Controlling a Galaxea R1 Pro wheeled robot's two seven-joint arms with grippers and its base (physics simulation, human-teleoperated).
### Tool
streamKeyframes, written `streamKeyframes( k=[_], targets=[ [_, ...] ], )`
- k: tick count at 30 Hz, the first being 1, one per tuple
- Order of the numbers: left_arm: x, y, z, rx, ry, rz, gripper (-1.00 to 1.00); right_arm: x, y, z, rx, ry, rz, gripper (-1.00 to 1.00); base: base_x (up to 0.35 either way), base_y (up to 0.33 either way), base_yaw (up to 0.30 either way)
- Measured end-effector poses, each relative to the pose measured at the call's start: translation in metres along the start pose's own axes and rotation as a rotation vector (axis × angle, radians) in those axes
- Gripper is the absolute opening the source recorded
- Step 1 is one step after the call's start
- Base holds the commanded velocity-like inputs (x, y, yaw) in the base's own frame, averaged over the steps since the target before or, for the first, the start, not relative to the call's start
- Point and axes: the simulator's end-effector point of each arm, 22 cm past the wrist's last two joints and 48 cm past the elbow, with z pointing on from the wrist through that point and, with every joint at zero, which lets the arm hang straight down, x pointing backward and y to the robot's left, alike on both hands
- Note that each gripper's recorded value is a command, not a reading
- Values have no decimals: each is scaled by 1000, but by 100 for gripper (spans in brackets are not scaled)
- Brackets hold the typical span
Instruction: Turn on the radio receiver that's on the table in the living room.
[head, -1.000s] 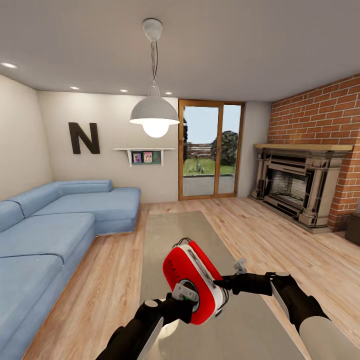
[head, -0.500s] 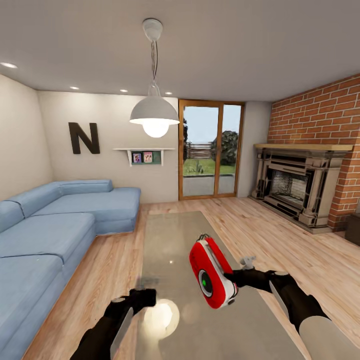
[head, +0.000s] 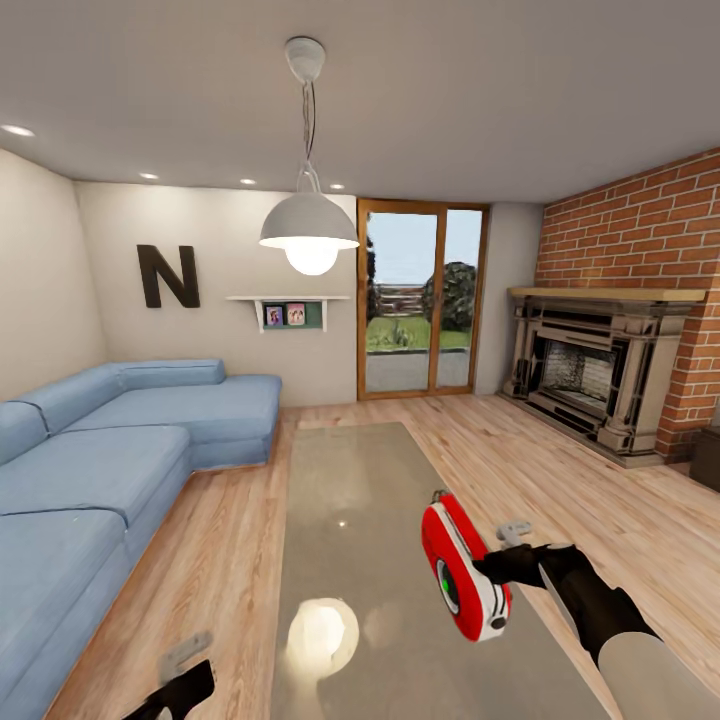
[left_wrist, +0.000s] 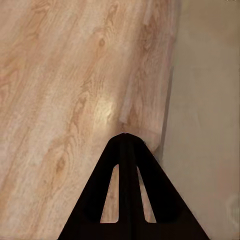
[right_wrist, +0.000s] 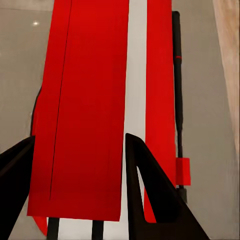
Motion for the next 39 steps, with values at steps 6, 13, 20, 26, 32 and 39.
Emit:
streamKeyframes(
  k=[6,13,20,26,32,39],
  targets=[
    [-3,11,0,-14,-3,4,-100,2,-2,1,13,9,15,-100,0,0,0],
    [-4,12,0,-13,-6,4,-100,21,7,2,2,98,57,-100,0,0,0],
    [0,7,0,-2,4,-2,-100,23,9,3,-2,105,61,-100,0,0,0],
    [1,6,0,-1,5,-2,-100,24,10,3,-10,105,64,-100,0,0,0],
    [1,6,0,-1,5,-2,-100,31,11,3,-7,135,73,-100,0,0,0],
    [8,9,7,-2,6,-2,-100,50,12,9,-5,172,87,-100,0,0,0]
  ],
)
